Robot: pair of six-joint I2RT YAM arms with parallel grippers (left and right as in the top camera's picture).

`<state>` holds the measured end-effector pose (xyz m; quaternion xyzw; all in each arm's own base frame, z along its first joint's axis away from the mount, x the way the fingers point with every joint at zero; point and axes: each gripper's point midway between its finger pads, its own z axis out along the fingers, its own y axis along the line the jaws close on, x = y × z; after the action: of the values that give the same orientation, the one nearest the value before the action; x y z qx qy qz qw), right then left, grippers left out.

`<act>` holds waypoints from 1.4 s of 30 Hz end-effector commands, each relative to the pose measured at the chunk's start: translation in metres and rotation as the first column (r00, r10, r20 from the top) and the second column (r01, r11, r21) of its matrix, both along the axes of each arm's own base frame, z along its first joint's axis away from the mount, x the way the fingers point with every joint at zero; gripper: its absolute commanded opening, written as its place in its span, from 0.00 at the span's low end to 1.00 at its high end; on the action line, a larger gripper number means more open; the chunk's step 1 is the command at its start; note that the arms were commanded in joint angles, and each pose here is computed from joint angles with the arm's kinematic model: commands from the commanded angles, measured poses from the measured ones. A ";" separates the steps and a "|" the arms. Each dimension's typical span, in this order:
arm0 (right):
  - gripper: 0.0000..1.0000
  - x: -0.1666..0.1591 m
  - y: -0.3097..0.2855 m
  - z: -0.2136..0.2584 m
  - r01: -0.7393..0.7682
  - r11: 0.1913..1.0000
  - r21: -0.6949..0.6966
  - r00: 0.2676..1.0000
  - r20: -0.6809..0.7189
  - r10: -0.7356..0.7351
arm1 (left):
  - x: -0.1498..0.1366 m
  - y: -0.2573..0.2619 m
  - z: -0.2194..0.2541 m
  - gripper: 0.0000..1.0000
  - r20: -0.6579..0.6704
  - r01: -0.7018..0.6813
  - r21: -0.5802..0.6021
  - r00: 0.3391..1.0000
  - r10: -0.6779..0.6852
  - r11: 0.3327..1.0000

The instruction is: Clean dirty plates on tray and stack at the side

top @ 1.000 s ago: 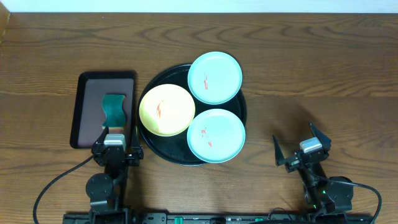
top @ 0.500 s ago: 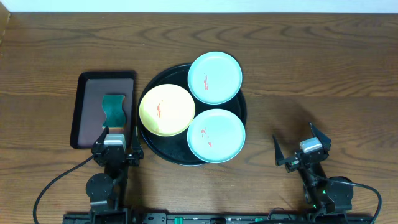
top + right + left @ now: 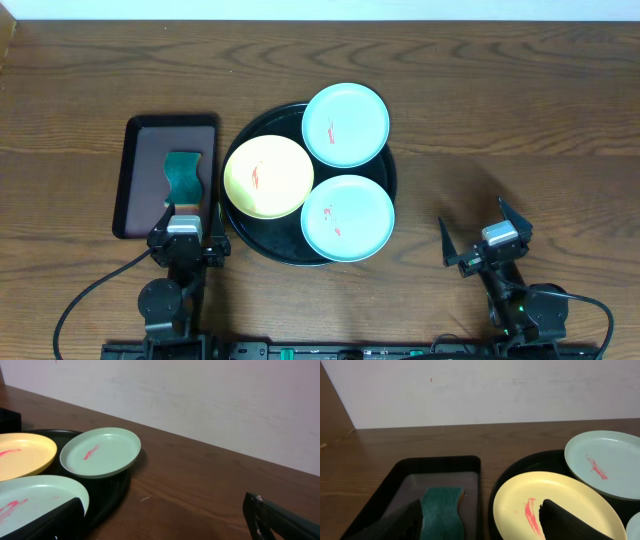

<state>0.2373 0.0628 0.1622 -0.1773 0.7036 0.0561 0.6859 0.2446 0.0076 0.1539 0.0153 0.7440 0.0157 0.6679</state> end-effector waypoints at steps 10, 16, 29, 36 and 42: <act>0.99 0.000 -0.002 0.000 0.005 1.000 -0.010 1.000 0.005 -0.005 | 0.000 0.000 -0.018 0.75 -0.049 0.000 0.004 0.999 0.000 1.000; 0.99 0.000 -0.002 0.000 0.005 1.000 -0.010 1.000 0.005 -0.005 | 0.000 0.000 -0.018 0.75 -0.049 0.000 0.004 0.999 0.000 1.000; 0.99 0.001 -0.004 0.000 0.022 1.000 -0.011 1.000 0.005 -0.022 | 0.000 0.000 -0.018 0.75 -0.049 0.000 0.004 0.999 0.000 1.000; 0.99 0.001 -0.006 0.000 0.032 0.999 -0.011 0.999 0.006 -0.032 | 0.000 0.000 -0.018 0.75 -0.049 0.000 0.004 0.999 0.000 1.000; 0.99 0.001 -0.004 0.000 0.017 1.000 -0.010 1.000 0.003 -0.017 | 0.000 0.000 -0.018 0.75 -0.049 0.000 0.004 0.999 0.000 1.000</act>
<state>0.2376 0.0620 0.1623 -0.1757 0.7040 0.0544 0.6860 0.2446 0.0076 0.1540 0.0153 0.7438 0.0158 0.6680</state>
